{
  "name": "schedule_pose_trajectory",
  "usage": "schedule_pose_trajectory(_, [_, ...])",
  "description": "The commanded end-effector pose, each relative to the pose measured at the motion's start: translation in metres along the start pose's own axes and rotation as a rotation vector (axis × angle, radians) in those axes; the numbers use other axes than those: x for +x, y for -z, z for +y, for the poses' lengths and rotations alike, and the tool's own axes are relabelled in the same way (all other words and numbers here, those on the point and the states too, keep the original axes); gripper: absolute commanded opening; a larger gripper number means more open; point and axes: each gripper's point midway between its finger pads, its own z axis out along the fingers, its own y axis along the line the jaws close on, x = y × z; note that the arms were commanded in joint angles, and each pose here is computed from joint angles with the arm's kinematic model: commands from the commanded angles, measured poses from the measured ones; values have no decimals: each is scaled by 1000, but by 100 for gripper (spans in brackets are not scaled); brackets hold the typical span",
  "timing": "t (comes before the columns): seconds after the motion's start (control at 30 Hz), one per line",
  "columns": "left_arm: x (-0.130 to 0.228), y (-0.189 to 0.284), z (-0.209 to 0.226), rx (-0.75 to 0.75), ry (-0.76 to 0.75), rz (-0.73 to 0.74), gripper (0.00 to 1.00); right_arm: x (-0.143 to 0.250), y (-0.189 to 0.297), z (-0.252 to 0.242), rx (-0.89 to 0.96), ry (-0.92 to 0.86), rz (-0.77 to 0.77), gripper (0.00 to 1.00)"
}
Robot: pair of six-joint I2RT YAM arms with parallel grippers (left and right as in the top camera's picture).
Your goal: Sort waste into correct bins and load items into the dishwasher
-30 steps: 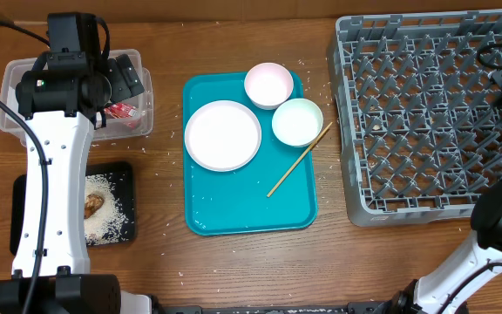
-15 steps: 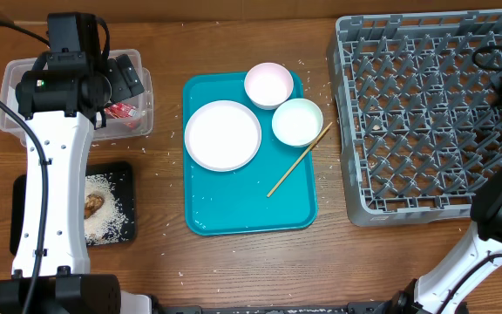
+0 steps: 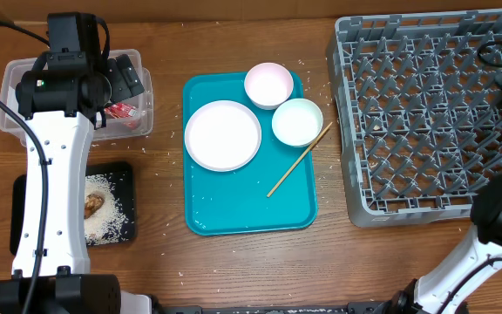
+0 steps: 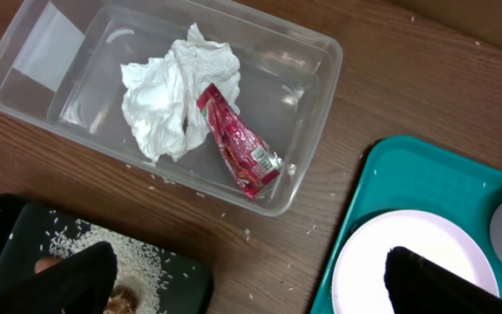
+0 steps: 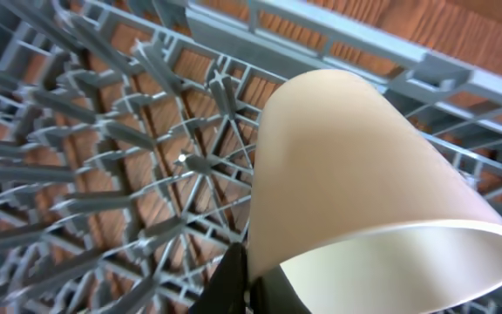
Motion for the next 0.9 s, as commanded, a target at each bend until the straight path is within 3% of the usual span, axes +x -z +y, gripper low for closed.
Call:
schedule_pose_trajectory(0.0, [-5,5,0,9,15,-17,100,-34,80,6,-163,-51,-106,4])
schedule_pose_trajectory(0.13, [-5,5,0,9,15,-17,100,-16,116,40,-429,74,-16,4])
schedule_pose_trajectory(0.3, [-5,5,0,9,15,-17,100,33,151,96,-884,443,103,4])
schedule_pose_trajectory(0.4, [-5,5,0,9,15,-17,100,52,157,105,-1043,554,126,4])
schedule_pose_trajectory(0.6, [-5,5,0,9,15,-17,100,58,128,99,-1150,523,140,4])
schedule_pose_trajectory(0.87, [-5,5,0,9,15,-17,100,66,109,91,-1453,424,234,4])
